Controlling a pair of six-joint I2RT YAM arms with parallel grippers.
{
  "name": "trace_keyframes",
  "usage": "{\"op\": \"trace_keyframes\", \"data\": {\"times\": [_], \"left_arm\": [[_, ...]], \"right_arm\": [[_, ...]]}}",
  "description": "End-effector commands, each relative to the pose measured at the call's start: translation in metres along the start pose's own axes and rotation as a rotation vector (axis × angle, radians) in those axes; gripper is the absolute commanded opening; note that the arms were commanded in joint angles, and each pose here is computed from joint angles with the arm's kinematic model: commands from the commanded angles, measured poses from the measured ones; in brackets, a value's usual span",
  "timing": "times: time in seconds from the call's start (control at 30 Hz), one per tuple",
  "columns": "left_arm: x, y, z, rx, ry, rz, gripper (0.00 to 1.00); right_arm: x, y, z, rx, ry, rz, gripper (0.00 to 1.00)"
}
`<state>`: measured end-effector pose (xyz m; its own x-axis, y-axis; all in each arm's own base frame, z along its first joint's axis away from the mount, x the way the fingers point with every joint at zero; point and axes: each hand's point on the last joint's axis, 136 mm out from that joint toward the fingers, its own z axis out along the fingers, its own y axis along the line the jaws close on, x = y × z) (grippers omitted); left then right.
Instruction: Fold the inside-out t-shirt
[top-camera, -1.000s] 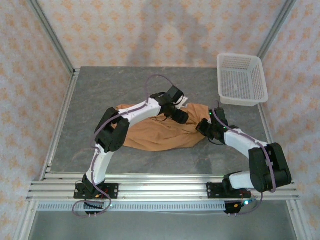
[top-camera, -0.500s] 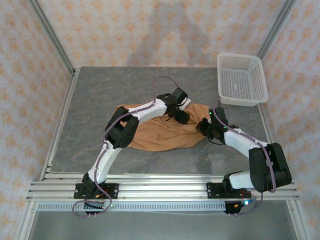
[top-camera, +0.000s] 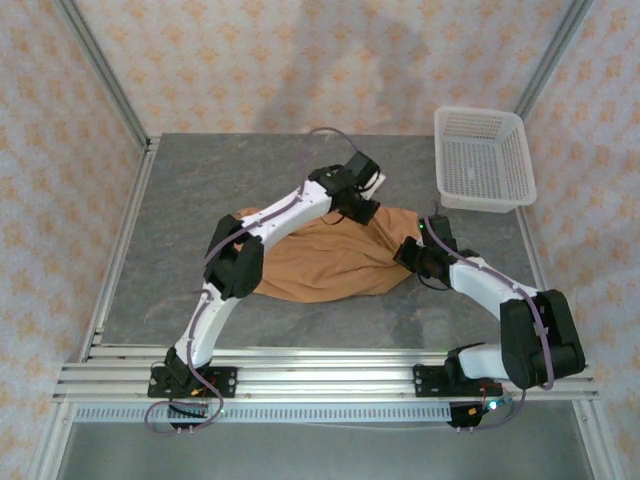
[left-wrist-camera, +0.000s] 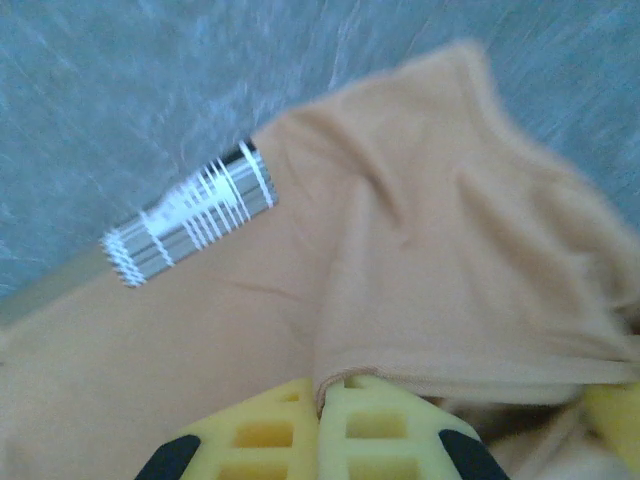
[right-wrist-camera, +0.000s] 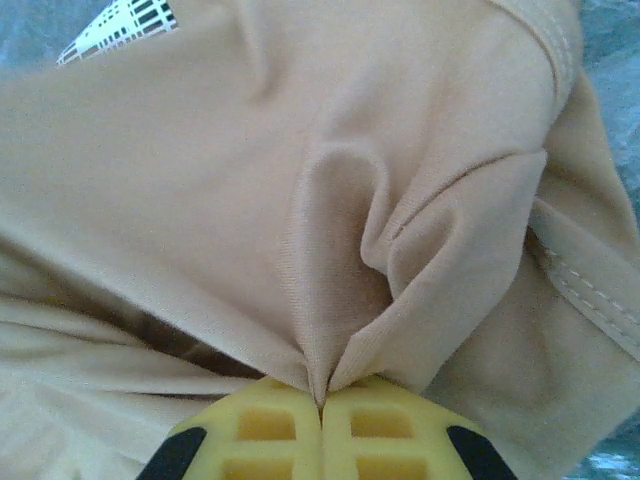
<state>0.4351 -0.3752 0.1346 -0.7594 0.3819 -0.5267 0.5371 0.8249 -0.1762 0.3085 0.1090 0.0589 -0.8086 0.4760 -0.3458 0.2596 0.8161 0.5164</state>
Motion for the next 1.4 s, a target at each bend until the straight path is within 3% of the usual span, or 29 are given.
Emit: {"op": "trace_keyframes", "data": {"times": [0.0,0.13,0.3,0.4,0.47,0.67,0.93,1.0,1.1,1.17,1.3,1.37], "left_arm": [[-0.043,-0.002,-0.085,0.035,-0.143,-0.090,0.00],[-0.038,-0.003,-0.093,0.136,-0.128,-0.183,0.00],[-0.010,-0.015,-0.063,0.273,-0.059,-0.305,0.00],[0.011,-0.009,-0.046,0.259,-0.022,-0.360,0.00],[0.022,-0.003,-0.039,0.227,-0.020,-0.379,0.00],[0.035,-0.005,-0.031,0.226,-0.016,-0.399,0.00],[0.028,-0.008,-0.041,0.228,-0.041,-0.405,0.00],[0.022,-0.008,-0.047,0.229,-0.061,-0.408,0.00],[0.015,-0.012,-0.055,0.242,-0.086,-0.412,0.00],[0.011,-0.013,-0.058,0.250,-0.097,-0.415,0.00],[0.008,-0.018,-0.060,0.275,-0.100,-0.438,0.00],[0.008,-0.020,-0.061,0.282,-0.100,-0.436,0.00]], "right_arm": [[0.011,-0.033,-0.003,0.146,0.011,-0.038,0.00],[0.009,-0.043,-0.006,0.212,0.002,-0.036,0.00],[-0.003,-0.025,-0.013,0.177,0.001,-0.041,0.00],[-0.009,0.005,-0.024,0.074,0.022,-0.012,0.22],[-0.013,0.027,-0.035,-0.014,0.021,0.029,0.23],[-0.019,0.078,-0.046,-0.198,-0.035,0.057,0.02],[-0.009,0.092,0.026,-0.165,0.055,0.093,0.01],[-0.003,0.090,0.041,-0.164,0.077,0.130,0.13],[-0.003,0.085,0.053,-0.169,0.042,0.188,0.47],[-0.007,0.081,0.059,-0.156,0.013,0.226,0.60],[-0.015,0.073,0.070,-0.118,-0.032,0.298,0.67],[-0.019,0.070,0.073,-0.104,-0.054,0.325,0.61]]}}
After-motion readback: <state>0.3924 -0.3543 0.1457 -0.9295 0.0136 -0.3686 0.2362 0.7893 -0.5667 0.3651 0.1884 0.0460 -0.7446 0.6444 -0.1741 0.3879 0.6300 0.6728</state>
